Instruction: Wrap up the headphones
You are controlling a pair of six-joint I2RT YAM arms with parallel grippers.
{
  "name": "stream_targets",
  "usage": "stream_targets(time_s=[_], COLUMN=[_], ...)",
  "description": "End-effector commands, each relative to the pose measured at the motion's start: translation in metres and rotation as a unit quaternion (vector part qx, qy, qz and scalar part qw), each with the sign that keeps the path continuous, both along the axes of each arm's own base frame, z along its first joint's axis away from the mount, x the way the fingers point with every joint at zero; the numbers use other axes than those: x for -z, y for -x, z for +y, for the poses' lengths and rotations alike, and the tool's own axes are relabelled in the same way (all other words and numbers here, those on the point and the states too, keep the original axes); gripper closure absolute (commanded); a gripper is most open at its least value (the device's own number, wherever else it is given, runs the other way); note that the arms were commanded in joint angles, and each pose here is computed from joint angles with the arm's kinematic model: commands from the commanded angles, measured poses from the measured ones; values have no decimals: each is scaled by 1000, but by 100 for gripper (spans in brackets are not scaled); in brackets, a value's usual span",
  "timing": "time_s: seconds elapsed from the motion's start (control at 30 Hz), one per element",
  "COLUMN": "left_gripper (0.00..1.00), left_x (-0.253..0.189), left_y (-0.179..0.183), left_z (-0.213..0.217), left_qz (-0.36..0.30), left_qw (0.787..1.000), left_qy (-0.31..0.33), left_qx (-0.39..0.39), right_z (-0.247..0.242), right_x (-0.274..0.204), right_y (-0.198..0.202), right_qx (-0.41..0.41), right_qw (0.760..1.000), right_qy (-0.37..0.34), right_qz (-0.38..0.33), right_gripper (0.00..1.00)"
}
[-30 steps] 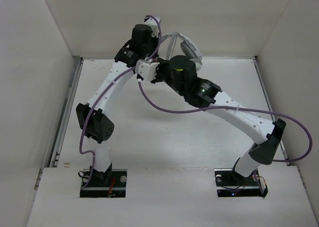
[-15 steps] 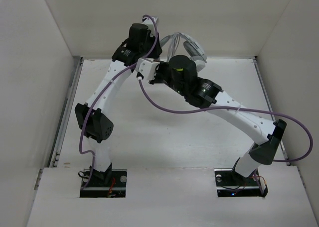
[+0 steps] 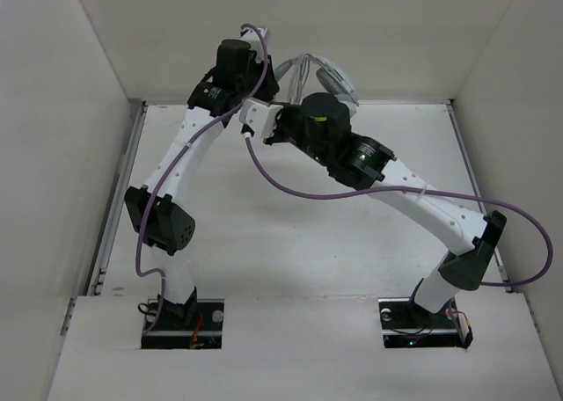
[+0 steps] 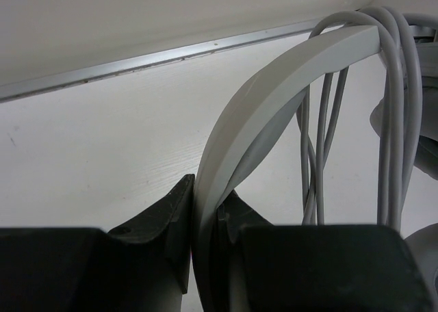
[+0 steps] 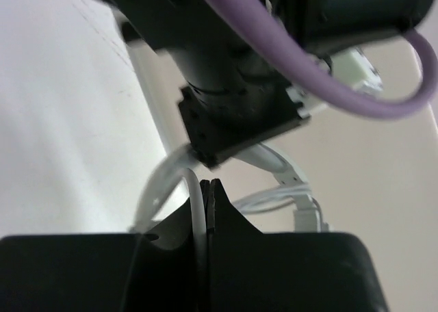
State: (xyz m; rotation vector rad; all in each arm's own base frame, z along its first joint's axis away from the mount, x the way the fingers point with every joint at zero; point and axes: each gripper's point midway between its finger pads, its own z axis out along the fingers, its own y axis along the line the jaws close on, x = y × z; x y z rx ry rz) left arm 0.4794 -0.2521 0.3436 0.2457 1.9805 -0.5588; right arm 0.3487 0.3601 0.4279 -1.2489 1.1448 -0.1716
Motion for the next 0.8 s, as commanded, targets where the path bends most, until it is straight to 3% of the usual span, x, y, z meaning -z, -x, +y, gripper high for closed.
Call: stream_targets(time_s=[0.0,0.17,0.47,0.77], left_gripper=[100,100,100,100], left_x=[-69,-60,-40,-50], left_y=[21,35,50,55], left_z=[6,-10,-29,-22], left_qz=[-71,-65,-52,-58], left_qw=[996,996,997,997], left_qy=[55,45,19,24], left_qx=[7,33,58,55], right_z=[-28,-47,-43,-71], right_x=[-41,-52,-66,-46], right_y=[-20,-45,-52,-71], right_qx=[41,73,73,92], right_qw=[997,994,992,991], right_qy=[-21,-35,-60,-94], right_qz=[-60,-76,-86,-32], right_gripper=[100,100,100,100])
